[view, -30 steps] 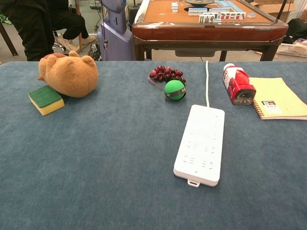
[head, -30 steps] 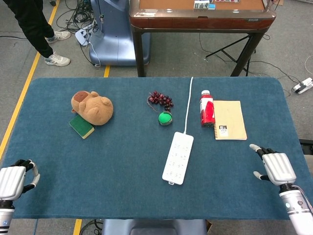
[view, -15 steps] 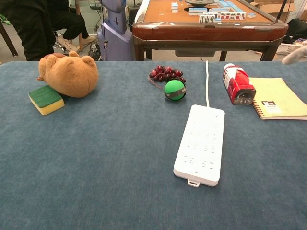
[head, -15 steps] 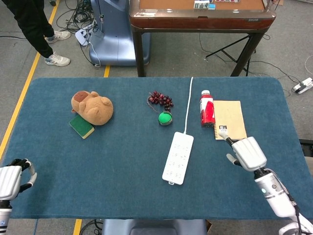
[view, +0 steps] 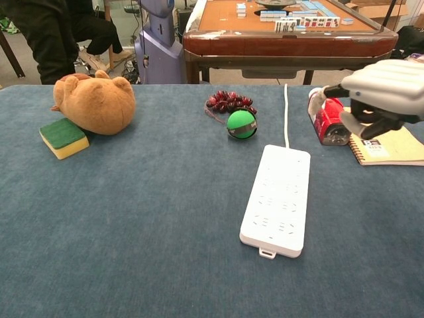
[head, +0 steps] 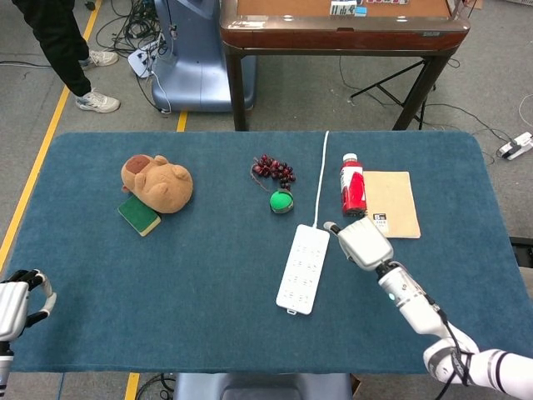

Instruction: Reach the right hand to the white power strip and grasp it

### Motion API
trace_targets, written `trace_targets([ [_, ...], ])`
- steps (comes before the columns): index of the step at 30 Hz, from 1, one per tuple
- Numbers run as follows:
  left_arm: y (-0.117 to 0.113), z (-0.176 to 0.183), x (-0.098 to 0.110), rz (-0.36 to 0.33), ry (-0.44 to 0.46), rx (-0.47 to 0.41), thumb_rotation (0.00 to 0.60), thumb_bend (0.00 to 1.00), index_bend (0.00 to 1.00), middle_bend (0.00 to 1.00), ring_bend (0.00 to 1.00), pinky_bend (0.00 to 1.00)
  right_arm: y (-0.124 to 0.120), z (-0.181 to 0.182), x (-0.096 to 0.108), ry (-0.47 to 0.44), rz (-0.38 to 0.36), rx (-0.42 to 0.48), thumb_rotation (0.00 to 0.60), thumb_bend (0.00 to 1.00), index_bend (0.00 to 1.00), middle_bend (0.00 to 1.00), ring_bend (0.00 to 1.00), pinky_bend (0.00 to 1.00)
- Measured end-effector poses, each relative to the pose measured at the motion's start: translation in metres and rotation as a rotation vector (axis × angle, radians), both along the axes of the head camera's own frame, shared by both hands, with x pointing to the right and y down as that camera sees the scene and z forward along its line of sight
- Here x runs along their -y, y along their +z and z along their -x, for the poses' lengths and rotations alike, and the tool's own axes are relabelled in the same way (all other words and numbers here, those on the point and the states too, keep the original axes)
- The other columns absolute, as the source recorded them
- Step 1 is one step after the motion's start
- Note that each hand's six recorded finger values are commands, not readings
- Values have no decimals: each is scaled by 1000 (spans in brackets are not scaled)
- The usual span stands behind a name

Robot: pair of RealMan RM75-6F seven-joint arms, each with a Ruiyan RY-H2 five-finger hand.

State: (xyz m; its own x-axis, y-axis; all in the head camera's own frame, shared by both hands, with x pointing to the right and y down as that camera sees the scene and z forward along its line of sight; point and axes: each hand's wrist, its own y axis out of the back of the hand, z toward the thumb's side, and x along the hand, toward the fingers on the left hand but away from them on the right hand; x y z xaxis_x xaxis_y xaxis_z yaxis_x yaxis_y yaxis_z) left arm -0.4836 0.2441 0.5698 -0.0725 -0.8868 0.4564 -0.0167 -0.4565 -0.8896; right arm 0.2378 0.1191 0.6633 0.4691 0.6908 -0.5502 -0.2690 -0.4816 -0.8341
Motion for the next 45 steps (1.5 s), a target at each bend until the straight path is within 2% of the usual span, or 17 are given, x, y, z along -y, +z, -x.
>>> trace_targets([
  [7,-2,3,0,-9,-9,-1,600,398,476,500,386,585,31,28,7,-26,47,-29,600,695,261,1000,1000,1000],
  [13,-4,8,1,-16,-22,6,600,397,478,500,387,585,44,39,2,-44,76,-51,600,698,283,1000,1000,1000],
  [29,-2,12,0,-7,-34,15,600,397,479,499,387,585,59,37,-10,-57,121,-94,600,698,349,1000,1000,1000],
  [45,-1,13,0,-4,-38,14,600,397,479,500,387,585,63,39,-6,-44,121,-101,600,698,349,1000,1000,1000],
])
